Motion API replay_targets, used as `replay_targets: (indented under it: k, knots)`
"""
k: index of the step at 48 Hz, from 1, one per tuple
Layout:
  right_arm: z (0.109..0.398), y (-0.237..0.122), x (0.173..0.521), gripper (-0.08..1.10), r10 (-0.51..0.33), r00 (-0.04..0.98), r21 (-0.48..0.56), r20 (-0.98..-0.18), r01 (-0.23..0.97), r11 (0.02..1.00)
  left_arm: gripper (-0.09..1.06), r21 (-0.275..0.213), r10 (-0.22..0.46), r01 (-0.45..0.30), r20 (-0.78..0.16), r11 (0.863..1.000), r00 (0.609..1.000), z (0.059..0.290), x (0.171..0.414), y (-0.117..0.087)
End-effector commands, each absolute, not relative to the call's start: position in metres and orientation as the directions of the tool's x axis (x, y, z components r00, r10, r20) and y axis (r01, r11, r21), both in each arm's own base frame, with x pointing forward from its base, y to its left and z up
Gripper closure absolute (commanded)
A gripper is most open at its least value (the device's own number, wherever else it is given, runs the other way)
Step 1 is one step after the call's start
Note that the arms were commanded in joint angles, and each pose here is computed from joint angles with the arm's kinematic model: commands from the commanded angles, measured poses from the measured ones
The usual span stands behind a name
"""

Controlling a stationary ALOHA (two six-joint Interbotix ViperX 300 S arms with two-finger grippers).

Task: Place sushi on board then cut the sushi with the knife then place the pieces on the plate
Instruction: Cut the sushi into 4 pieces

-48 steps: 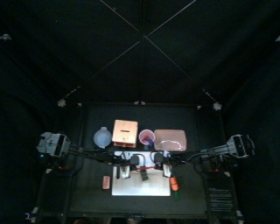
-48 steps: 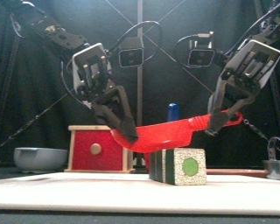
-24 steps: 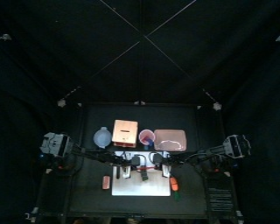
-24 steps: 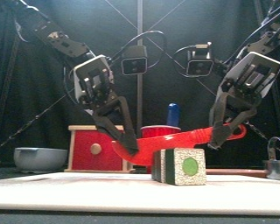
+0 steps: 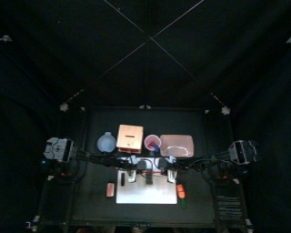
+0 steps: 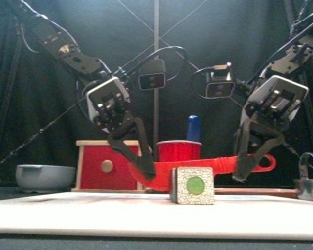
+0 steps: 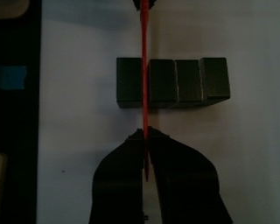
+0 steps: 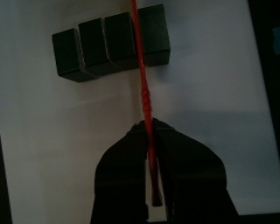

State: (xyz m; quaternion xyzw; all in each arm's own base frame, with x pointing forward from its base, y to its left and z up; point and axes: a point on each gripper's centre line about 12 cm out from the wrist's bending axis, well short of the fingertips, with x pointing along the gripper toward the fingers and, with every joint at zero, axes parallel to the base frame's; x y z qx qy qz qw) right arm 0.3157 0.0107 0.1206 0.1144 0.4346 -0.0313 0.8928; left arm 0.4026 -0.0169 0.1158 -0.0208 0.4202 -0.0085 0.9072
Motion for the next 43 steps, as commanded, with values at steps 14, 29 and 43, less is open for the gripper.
replay_targets:
  k: [14,29,43]
  knots:
    - [0.119,0.003,0.317,0.65,0.028,0.619,0.18,-0.785,0.186,0.966,0.56,-0.027,-0.011,-0.014,-0.752,1.0,0.659,0.118,0.41,-0.005]
    - [0.116,0.005,0.319,0.65,0.035,0.608,0.191,-0.793,0.193,0.963,0.56,-0.033,-0.015,-0.015,-0.752,0.999,0.659,0.12,0.41,-0.007]
    - [0.117,0.014,0.319,0.65,0.057,0.606,0.214,-0.794,0.19,0.958,0.56,-0.039,-0.021,-0.011,-0.743,0.999,0.669,0.126,0.413,-0.01]
